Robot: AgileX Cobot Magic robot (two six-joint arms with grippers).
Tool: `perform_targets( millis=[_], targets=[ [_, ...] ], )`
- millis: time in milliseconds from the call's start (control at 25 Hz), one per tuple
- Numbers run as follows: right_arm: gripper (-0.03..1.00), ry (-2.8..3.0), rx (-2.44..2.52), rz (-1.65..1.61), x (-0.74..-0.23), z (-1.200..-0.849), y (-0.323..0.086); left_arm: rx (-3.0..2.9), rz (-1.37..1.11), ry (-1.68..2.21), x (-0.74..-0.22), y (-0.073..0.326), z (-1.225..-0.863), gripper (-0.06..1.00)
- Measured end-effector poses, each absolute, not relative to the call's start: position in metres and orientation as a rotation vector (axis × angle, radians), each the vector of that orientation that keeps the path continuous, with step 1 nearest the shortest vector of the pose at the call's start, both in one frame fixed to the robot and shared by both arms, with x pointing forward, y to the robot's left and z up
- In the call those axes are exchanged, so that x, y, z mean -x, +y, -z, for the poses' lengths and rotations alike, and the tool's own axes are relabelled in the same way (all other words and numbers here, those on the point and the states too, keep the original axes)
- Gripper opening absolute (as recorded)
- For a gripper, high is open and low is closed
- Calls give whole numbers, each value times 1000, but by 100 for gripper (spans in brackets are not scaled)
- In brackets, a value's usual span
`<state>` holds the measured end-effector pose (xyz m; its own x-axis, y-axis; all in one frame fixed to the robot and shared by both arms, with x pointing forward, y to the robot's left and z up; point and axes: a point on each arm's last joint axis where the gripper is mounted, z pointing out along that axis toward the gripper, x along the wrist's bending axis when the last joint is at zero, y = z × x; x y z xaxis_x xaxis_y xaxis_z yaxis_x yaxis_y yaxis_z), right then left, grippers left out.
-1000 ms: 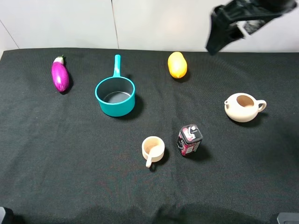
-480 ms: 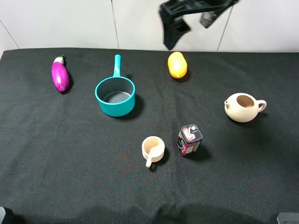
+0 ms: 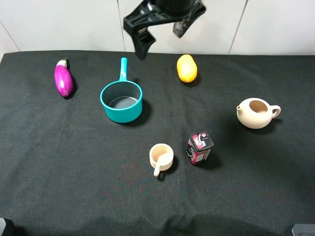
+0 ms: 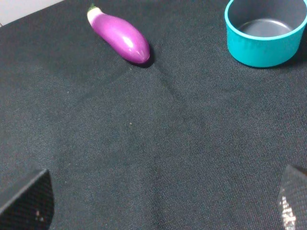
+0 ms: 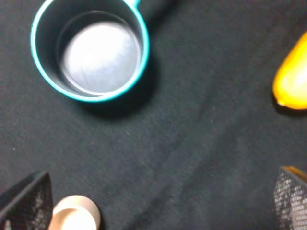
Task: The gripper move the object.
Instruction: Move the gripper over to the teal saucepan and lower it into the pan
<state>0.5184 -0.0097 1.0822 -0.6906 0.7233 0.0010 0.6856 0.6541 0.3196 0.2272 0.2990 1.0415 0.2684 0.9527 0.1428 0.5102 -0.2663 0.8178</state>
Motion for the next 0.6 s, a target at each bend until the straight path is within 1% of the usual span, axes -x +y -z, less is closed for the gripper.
perform_targets(
  millis=[600],
  targets=[
    [69, 2800, -1261, -424, -536, -1033, 27, -1889, -866, 1320, -227, 299, -1041, 99]
  ],
)
